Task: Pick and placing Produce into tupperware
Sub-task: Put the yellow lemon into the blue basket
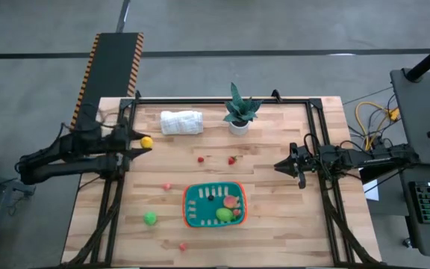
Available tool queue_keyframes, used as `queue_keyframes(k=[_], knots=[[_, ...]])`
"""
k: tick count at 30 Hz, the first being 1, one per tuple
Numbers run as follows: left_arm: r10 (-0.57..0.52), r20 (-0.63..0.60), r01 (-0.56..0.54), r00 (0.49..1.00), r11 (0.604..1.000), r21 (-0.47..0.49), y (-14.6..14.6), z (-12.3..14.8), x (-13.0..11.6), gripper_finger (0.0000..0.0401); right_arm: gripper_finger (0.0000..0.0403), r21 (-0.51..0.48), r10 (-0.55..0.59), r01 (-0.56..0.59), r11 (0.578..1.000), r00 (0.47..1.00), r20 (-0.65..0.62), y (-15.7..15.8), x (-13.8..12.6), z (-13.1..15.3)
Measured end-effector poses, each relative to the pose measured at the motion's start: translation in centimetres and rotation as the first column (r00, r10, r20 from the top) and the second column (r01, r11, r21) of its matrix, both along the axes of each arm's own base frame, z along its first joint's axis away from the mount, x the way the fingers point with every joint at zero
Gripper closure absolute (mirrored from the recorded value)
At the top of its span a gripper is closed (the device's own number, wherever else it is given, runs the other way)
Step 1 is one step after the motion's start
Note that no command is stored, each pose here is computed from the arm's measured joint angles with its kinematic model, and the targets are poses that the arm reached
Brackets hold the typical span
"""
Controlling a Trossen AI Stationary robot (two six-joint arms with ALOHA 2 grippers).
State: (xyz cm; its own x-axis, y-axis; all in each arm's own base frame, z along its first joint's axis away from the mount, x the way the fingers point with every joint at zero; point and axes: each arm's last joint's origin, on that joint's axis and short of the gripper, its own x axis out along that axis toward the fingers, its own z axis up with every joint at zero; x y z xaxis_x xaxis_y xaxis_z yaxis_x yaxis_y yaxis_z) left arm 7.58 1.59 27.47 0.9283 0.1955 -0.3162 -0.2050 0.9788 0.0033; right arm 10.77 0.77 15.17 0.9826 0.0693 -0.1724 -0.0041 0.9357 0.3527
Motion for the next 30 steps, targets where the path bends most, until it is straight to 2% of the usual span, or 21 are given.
queue_keyframes(k=[8,13,19,30], knots=[[-0.007,0.092,0.005,0.996,1.000,0.017,-0.3,0.0,-1.2,0.0218,0.0339,0.000,0.000,0.000,1.000,1.000,0.001,0.0,0.0,0.0],[-0.006,0.087,0.005,0.996,1.000,0.017,-0.3,0.0,-1.2,0.0218,0.0339,0.000,0.000,0.000,1.000,1.000,0.001,0.0,0.0,0.0],[-0.005,0.063,0.004,0.998,1.000,0.014,-0.2,-0.1,-0.7,0.0218,0.0339,0.000,0.000,0.000,1.000,1.000,0.001,0.0,0.0,0.0],[-0.071,0.175,0.066,0.982,0.997,0.032,0.1,1.7,1.4,0.0218,0.0339,-0.002,0.000,0.000,1.000,1.000,0.002,0.0,0.0,0.0]])
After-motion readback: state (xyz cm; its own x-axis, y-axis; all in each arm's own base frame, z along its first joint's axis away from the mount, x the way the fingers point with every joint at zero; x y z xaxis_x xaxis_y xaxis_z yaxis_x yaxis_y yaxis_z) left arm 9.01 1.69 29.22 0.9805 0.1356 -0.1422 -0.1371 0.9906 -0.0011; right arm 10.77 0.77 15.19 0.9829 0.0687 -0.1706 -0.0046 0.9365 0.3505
